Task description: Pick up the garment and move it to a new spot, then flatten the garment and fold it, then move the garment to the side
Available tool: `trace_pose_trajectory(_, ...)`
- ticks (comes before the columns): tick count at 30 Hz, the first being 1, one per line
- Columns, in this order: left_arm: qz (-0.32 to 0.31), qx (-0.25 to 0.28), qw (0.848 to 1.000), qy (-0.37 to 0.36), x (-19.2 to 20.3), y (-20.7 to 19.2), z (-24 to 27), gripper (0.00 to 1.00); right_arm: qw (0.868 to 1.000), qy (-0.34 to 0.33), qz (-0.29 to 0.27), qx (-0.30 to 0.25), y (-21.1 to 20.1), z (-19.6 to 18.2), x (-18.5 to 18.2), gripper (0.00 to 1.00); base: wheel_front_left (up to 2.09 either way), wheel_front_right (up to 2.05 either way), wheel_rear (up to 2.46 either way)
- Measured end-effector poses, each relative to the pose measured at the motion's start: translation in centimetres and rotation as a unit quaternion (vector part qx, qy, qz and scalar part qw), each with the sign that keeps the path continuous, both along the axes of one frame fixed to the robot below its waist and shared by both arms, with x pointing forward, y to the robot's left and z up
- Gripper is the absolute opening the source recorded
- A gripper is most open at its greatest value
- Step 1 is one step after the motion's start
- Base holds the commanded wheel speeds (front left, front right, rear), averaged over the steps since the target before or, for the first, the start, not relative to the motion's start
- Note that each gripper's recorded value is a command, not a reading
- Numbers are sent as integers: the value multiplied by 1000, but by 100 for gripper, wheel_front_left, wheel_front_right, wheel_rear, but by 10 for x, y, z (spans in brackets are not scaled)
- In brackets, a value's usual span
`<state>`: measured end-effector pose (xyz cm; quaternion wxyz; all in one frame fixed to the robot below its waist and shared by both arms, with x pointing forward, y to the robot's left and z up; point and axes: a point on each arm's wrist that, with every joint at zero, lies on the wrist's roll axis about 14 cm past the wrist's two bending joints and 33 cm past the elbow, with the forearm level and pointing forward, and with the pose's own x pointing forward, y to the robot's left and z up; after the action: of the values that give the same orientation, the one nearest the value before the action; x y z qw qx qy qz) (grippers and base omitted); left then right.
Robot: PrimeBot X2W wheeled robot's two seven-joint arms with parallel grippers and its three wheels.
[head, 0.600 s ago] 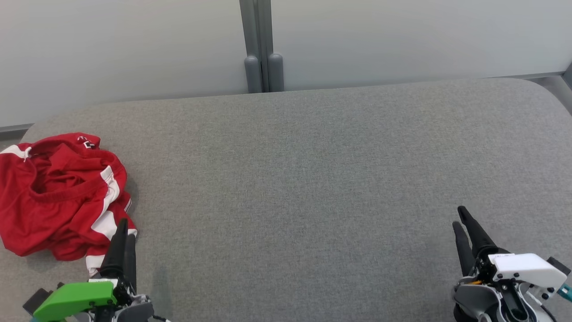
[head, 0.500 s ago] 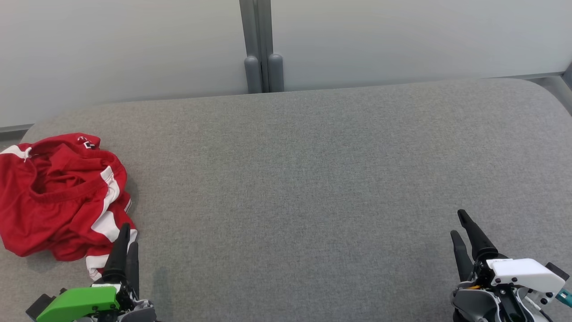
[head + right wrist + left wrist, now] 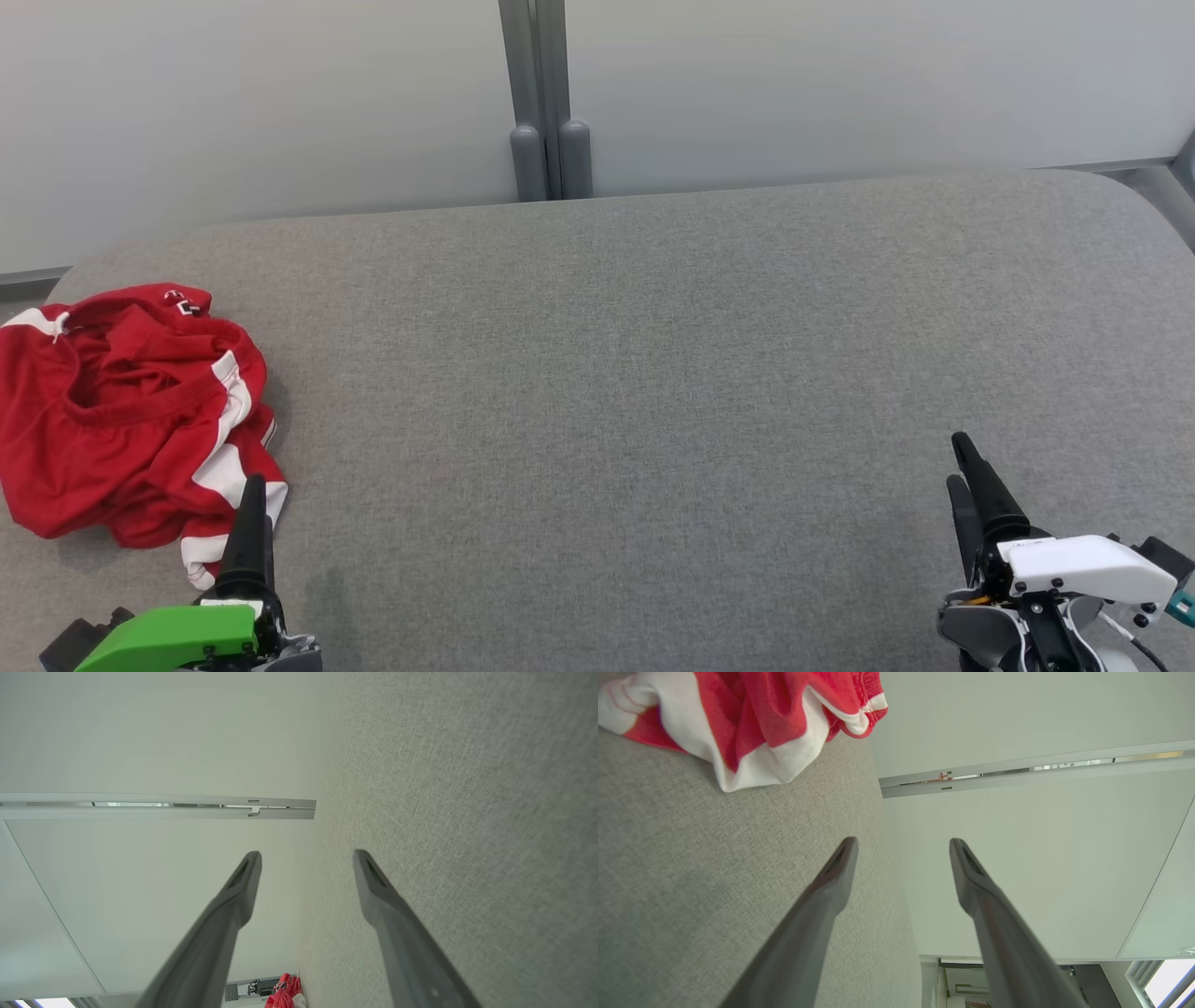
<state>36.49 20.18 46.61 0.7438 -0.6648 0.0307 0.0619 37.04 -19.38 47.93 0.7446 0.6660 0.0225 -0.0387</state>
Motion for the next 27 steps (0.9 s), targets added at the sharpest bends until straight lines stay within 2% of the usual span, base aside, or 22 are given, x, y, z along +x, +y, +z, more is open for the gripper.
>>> trace_pose_trajectory(8,-4,77,997,-4,1,0,9,100,996,-5,9,-89,3,5,0,100,0,0,0)
trace_pose_trajectory(14,-16,145,989,6,-3,-5,8,100,988,3,18,-153,6,0,-4,100,0,0,0)
trace_pose_trajectory(27,-26,270,962,15,-7,-10,10,100,957,5,40,-288,13,-4,-7,100,0,0,0)
